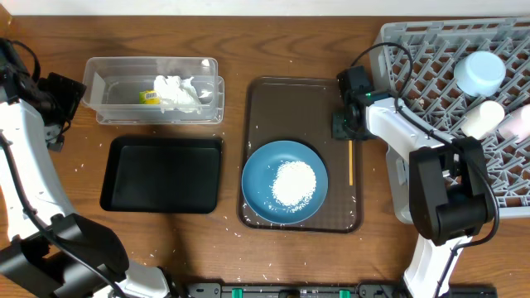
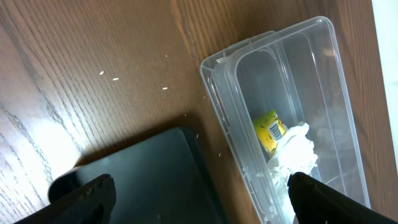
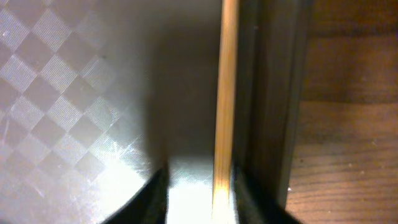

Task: Sort waste into correct bins and load items into the dishwasher rack
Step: 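Return right gripper to the tray and grasp the second chopstick, then carry the second chopstick into the rack and release it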

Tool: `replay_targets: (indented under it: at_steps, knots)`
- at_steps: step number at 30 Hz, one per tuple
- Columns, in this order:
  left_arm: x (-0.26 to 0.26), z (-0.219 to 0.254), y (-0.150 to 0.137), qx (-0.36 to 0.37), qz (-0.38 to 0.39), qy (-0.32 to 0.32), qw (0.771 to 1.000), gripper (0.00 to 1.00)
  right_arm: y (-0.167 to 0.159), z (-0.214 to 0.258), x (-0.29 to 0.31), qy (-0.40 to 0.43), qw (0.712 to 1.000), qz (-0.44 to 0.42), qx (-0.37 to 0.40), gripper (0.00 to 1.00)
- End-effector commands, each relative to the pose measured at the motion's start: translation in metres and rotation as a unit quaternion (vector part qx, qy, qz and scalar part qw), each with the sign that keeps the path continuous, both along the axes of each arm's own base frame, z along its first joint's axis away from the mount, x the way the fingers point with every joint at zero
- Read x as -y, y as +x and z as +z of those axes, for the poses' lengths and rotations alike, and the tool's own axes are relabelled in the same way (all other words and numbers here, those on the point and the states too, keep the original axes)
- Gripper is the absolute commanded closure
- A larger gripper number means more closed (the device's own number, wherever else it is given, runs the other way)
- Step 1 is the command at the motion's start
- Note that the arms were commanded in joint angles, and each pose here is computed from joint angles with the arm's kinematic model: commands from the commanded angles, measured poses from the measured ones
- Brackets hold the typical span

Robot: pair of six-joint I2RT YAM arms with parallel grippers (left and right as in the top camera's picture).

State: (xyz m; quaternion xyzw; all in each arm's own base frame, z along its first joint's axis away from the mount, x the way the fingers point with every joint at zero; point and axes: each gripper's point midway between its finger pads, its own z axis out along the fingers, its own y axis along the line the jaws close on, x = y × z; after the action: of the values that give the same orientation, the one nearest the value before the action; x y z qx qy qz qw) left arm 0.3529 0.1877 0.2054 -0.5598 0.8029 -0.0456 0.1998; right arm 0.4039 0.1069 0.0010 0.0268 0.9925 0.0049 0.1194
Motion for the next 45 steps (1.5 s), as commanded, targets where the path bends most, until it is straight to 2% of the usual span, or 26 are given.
replay_targets:
  at_steps: [1, 6, 12, 20, 28, 41, 45]
  knots:
    - [-0.001, -0.003, -0.001, -0.007, -0.003, 0.001, 1.0, 0.09, -0.009, -0.019, -0.004, 0.007, 1.0, -0.009, -0.027, 0.81]
    - [-0.001, -0.003, -0.001, -0.007, -0.003, 0.001, 1.0, 0.09, -0.006, -0.016, -0.007, 0.021, 0.999, -0.024, -0.024, 0.99]
    - [-0.001, -0.003, -0.001, -0.007, -0.003, 0.001, 1.0, 0.09, 0.013, 0.008, 0.007, 0.025, 0.999, -0.04, -0.001, 0.99]
    - [-0.001, -0.003, -0.001, -0.007, -0.003, 0.001, 1.0, 0.09, 0.059, 0.098, 0.055, 0.026, 0.995, -0.024, 0.089, 0.99]
    - [-0.001, -0.003, -0.001, -0.007, -0.003, 0.001, 1.0, 0.09, 0.084, 0.171, 0.107, 0.038, 0.982, -0.05, 0.18, 0.99]
    - [-0.001, -0.003, -0.001, -0.007, -0.003, 0.001, 1.0, 0.09, 0.087, 0.17, 0.145, 0.01, 0.981, -0.024, 0.191, 0.98]
    - [-0.001, -0.003, -0.001, -0.007, -0.003, 0.001, 1.0, 0.09, 0.089, 0.164, 0.146, 0.01, 0.982, -0.026, 0.187, 0.92]
